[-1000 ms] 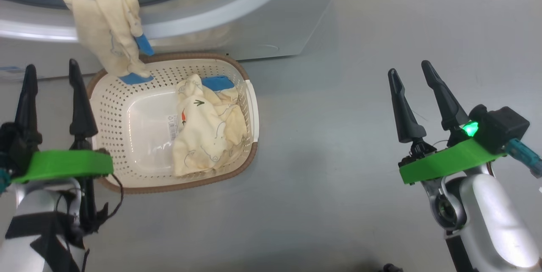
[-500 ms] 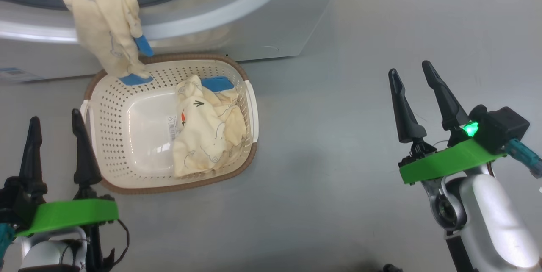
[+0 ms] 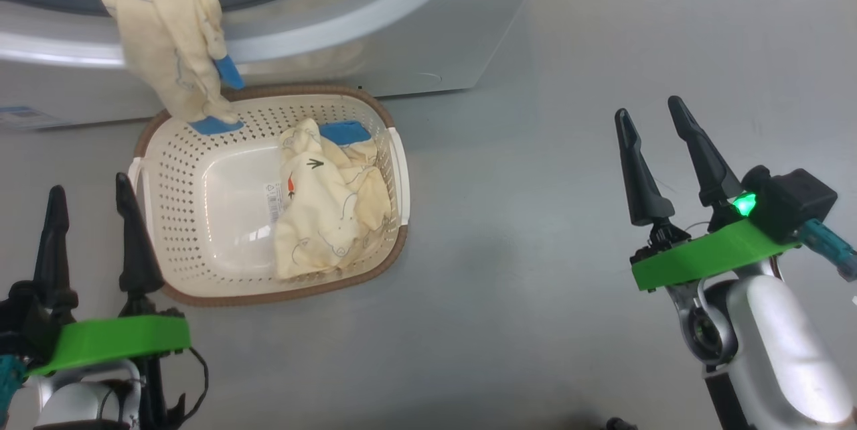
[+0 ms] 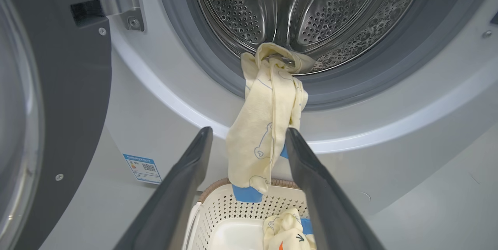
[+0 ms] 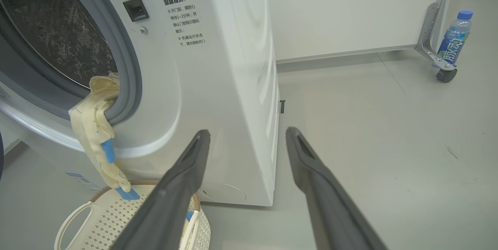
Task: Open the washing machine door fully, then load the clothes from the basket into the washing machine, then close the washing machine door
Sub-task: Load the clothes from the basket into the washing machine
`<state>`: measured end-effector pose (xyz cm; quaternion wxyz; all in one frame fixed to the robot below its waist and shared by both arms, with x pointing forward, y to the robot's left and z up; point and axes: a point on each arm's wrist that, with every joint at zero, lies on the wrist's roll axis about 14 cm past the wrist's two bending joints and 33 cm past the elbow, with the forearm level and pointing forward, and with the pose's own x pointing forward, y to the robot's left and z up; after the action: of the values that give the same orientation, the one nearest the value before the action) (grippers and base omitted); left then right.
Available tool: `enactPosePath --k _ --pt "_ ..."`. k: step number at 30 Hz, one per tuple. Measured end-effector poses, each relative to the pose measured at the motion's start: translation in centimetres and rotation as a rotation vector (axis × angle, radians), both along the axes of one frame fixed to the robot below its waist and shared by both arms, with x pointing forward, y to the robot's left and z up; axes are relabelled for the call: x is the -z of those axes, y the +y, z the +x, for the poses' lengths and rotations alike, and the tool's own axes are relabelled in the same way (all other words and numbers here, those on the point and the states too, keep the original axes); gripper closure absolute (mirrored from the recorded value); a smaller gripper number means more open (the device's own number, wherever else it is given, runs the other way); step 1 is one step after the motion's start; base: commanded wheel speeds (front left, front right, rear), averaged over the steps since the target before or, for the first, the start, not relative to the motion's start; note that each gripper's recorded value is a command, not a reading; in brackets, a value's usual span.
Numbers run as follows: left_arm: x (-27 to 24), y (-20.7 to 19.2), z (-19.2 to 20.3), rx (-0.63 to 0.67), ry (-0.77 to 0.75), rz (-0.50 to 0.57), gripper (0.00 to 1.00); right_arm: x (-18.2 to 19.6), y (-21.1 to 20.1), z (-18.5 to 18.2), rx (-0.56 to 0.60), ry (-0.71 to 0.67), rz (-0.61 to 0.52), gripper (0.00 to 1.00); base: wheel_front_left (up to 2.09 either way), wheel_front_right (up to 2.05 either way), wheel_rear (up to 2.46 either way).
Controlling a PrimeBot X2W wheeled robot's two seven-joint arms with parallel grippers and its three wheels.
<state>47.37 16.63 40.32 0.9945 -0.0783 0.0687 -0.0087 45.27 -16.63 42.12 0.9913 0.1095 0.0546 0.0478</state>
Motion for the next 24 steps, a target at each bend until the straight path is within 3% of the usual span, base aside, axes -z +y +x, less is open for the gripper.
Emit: enactPosePath --k 10,24 --pt "0.2 -0.7 0.4 0.011 0.001 -0.02 0.0 0.4 0.1 -0.1 -0.004 0.011 0.0 0.0 0.0 0.0 0.0" --pt "0.3 -4.4 6.0 0.106 -0.049 -0.079 0.0 1.9 -0.3 0.3 0.0 0.044 -0.013 0.0 0.0 0.0 0.0"
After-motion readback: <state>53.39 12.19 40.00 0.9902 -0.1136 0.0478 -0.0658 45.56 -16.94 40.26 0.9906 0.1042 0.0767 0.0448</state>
